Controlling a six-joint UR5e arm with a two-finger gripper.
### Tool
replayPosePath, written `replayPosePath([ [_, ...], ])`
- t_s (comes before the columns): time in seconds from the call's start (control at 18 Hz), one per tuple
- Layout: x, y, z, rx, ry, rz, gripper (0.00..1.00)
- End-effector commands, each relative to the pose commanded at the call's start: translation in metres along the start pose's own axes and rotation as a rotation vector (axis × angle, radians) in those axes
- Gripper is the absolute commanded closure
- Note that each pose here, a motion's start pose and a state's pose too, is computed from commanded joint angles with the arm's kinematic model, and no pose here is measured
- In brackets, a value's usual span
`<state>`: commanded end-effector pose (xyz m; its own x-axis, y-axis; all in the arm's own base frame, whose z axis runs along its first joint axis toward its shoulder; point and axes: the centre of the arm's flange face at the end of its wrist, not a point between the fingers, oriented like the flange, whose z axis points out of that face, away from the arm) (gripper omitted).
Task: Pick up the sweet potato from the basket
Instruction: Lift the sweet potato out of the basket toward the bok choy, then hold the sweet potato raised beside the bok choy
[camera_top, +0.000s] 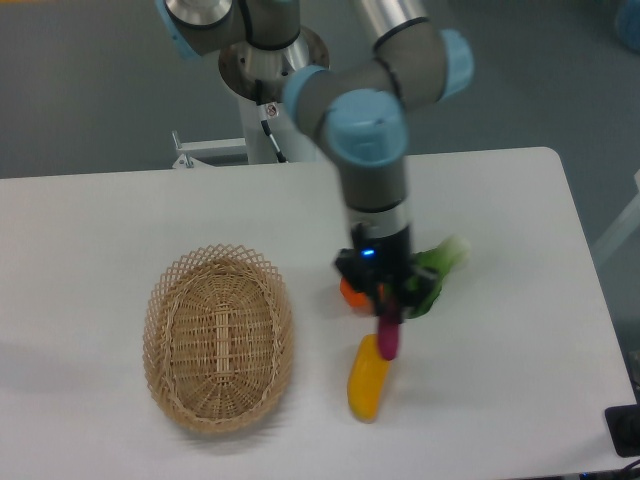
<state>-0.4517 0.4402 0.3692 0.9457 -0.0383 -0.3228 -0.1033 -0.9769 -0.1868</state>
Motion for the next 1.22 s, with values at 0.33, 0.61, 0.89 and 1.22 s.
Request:
replayPosePath([
  [0.33,-0.011,0.021,0.000,-0.020,0.005,0.053,0.62],
  [0.61,-0.016,0.017,-0.007,-0.013,-0.005,0.055,0.62],
  [0.89,-0.020,0.014,-0.009,-0.009,-0.013,0.056,0.62],
  [1.22,-0.022,0.012,-0.007,-0.008,-0.013,0.058,0.62],
])
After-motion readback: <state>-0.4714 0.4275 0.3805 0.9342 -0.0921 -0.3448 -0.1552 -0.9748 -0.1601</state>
